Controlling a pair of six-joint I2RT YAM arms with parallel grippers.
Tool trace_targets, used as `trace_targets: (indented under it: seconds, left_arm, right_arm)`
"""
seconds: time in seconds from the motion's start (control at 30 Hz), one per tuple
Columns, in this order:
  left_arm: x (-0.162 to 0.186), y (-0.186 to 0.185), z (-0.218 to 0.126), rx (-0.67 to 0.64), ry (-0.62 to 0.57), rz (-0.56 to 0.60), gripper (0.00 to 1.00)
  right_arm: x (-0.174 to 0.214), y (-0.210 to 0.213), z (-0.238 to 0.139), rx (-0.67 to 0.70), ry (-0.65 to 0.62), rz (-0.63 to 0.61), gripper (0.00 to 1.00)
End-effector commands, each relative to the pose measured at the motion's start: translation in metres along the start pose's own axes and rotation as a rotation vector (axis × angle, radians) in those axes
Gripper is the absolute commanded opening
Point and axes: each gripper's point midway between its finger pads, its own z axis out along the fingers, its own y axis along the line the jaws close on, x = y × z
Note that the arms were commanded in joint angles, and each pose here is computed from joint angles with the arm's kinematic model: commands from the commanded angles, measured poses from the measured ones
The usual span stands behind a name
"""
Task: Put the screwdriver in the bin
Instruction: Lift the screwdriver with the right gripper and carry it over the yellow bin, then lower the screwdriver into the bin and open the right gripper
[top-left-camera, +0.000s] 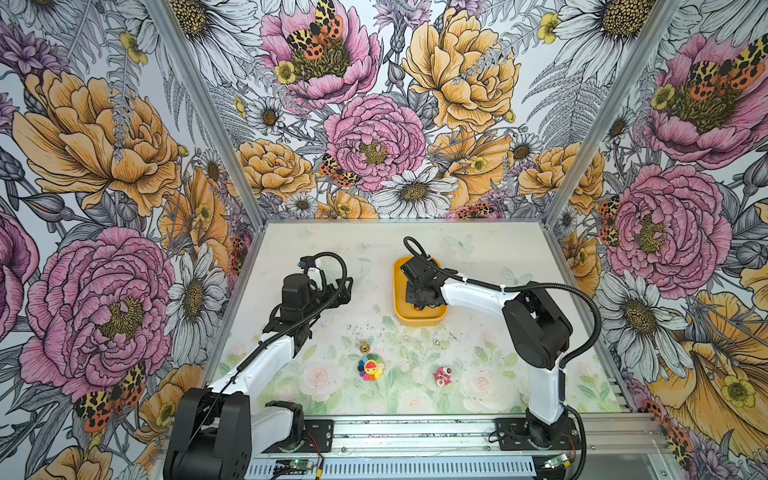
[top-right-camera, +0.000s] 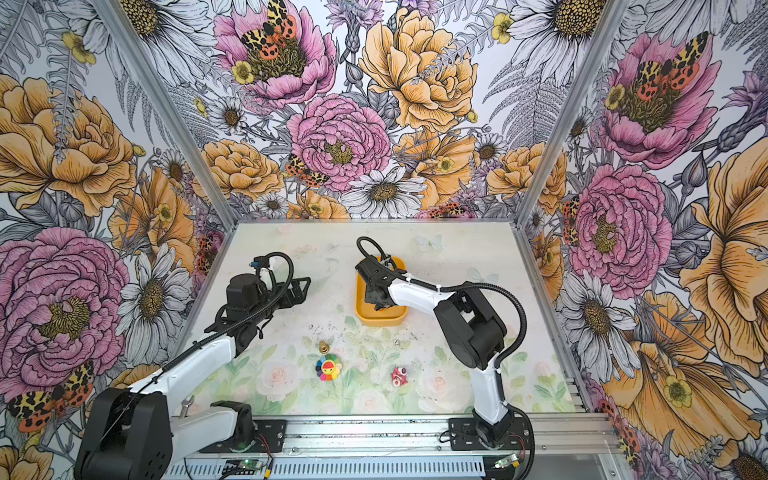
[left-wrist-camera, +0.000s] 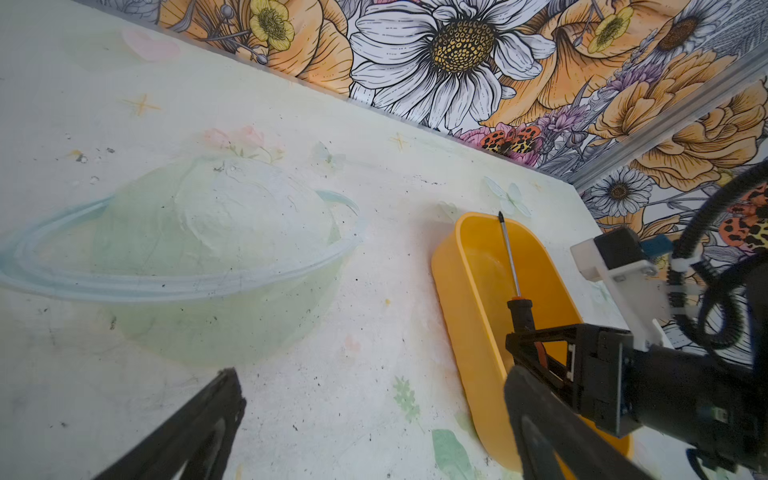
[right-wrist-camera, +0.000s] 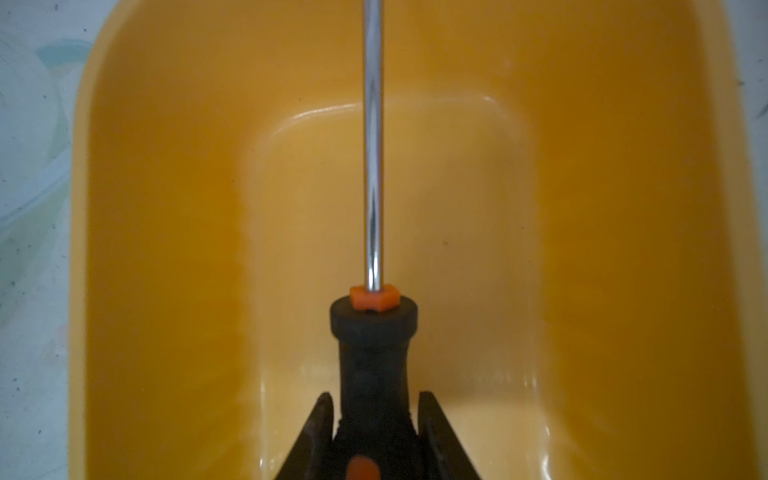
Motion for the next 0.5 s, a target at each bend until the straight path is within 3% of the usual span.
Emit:
trace_targets:
  seconds: [0.0, 0.47]
  left_arm:
    - [0.001, 0.002, -0.004, 0.004, -0.002, 0.015, 0.99]
    - [0.001, 0.006, -0.006, -0.006, -0.006, 0.012, 0.99]
  right_arm:
    - [-0.001, 0.004, 0.002, -0.002, -0.004, -0.003, 0.0]
    - [0.01, -0.004, -0.008, -0.002, 0.004, -0.003, 0.0]
